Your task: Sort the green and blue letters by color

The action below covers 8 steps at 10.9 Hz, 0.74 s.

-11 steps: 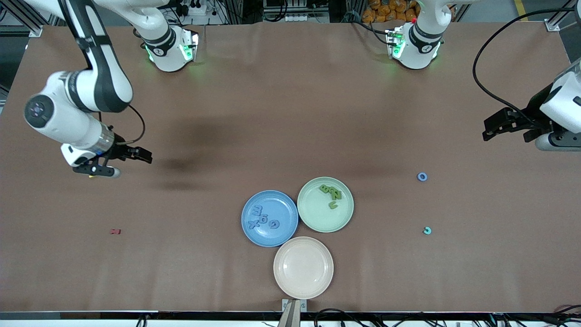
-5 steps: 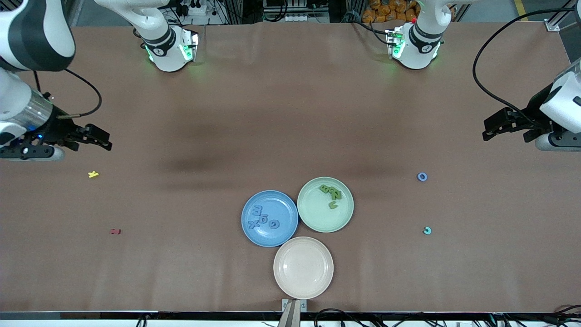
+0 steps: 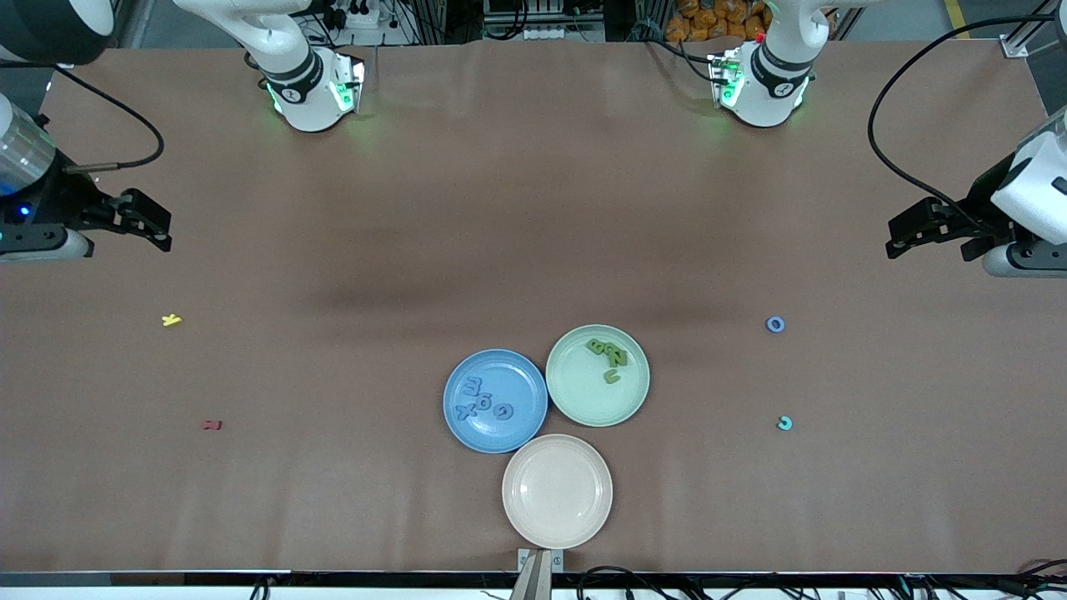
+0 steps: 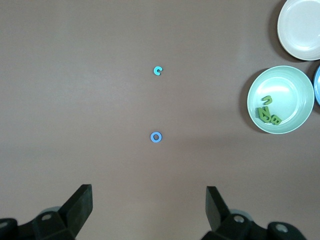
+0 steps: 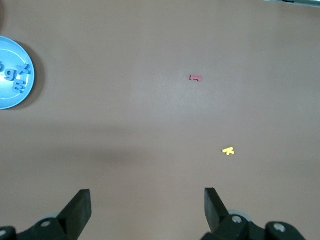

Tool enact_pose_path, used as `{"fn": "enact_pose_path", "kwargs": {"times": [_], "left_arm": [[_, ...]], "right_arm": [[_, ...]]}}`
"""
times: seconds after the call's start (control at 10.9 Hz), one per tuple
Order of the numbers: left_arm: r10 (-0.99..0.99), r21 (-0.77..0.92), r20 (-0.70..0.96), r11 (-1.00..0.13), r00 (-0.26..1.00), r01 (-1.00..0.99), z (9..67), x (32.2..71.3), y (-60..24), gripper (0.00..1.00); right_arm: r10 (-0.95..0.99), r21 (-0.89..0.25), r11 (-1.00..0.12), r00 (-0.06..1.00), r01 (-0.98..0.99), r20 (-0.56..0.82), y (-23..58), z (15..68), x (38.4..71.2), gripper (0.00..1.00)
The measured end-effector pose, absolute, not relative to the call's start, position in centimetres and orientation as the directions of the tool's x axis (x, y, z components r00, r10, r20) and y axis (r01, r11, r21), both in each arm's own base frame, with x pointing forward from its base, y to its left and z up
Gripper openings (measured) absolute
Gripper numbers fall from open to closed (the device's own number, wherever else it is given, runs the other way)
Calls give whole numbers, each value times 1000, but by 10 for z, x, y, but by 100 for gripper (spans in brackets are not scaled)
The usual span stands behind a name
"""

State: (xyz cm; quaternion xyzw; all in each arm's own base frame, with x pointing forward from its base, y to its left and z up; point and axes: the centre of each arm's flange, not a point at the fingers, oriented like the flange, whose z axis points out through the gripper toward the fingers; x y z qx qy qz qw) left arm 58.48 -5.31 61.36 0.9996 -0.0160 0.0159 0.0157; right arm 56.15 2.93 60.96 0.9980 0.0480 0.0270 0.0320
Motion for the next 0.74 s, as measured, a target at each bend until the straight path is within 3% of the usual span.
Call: {"fn": "enact_pose_path", "kwargs": {"times": [0.74], "left_arm": [[-31,31,33,-999,999,-32,613,585,-53,100]], "right_arm": [[95,66,-994,994,92,49,25,616,562,100]]}}
